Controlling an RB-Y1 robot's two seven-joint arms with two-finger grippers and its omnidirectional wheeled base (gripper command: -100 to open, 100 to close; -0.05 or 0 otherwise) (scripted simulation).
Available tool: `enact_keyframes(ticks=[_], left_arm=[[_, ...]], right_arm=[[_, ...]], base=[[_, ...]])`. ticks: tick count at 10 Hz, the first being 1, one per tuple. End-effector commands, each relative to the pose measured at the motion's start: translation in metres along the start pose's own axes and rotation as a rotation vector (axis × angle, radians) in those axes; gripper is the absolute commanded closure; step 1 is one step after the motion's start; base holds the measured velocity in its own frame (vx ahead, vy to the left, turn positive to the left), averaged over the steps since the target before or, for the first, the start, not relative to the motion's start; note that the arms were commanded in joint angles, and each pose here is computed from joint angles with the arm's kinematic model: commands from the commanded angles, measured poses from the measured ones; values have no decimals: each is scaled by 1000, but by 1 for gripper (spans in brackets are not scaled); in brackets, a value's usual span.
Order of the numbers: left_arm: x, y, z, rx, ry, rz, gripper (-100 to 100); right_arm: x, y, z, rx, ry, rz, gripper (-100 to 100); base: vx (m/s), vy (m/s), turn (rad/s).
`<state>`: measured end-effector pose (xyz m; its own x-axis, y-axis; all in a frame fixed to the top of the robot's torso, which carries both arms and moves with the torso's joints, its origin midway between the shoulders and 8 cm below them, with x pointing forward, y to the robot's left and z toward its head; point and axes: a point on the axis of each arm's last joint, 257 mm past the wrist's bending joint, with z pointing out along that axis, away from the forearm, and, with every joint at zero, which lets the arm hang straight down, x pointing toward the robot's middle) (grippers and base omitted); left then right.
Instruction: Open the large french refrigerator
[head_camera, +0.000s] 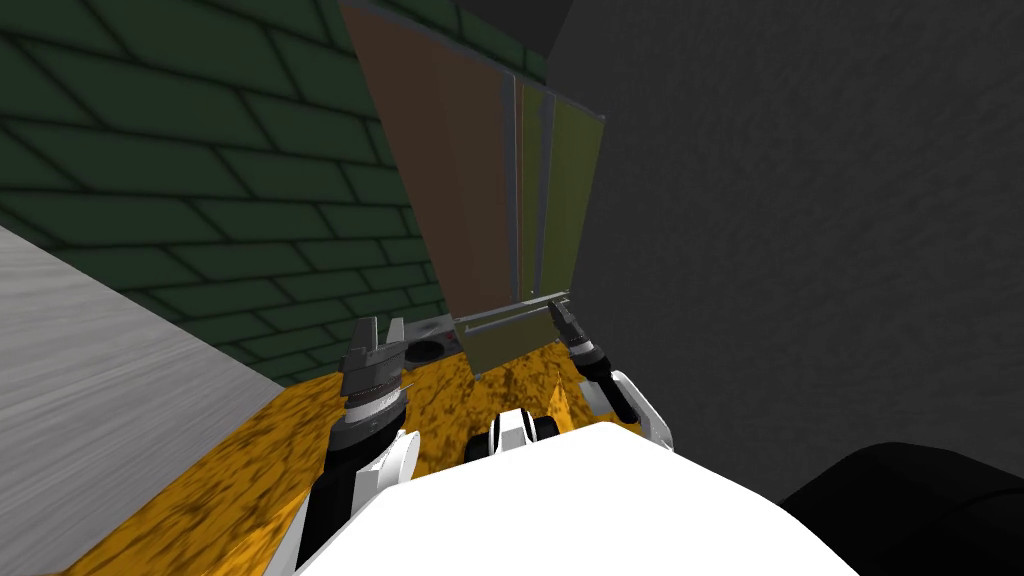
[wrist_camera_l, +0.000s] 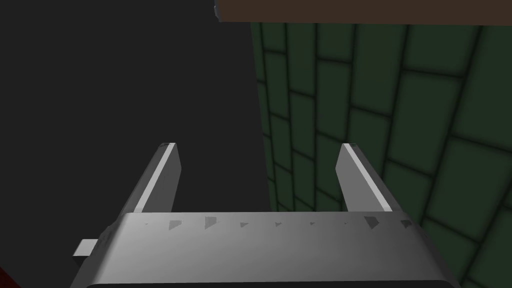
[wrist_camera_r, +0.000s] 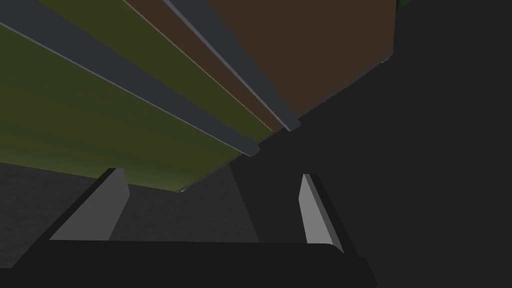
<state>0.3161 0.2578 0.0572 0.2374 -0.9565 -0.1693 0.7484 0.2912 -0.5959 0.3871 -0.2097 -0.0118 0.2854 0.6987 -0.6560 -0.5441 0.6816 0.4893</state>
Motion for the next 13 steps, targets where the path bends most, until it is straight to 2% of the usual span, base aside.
enact_keyframes(ticks=[1, 2, 3, 6, 13], left_arm=[[0, 0, 0, 0, 0, 0, 0], [0, 0, 0, 0, 0, 0, 0], [0, 0, 0, 0, 0, 0, 0], [0, 0, 0, 0, 0, 0, 0], [0, 0, 0, 0, 0, 0, 0]], right_arm=[[23, -15, 3, 10, 68, -137, -100], [32, -22, 4, 12, 94, -191, -100], [32, -22, 4, 12, 94, -191, -100], [59, -44, 5, 16, 180, -360, -100], [117, -113, -2, 3, 404, -787, -100]], base=[[97, 37, 2], [98, 46, 4], [66, 46, 2], [73, 44, 2], [106, 51, 3]])
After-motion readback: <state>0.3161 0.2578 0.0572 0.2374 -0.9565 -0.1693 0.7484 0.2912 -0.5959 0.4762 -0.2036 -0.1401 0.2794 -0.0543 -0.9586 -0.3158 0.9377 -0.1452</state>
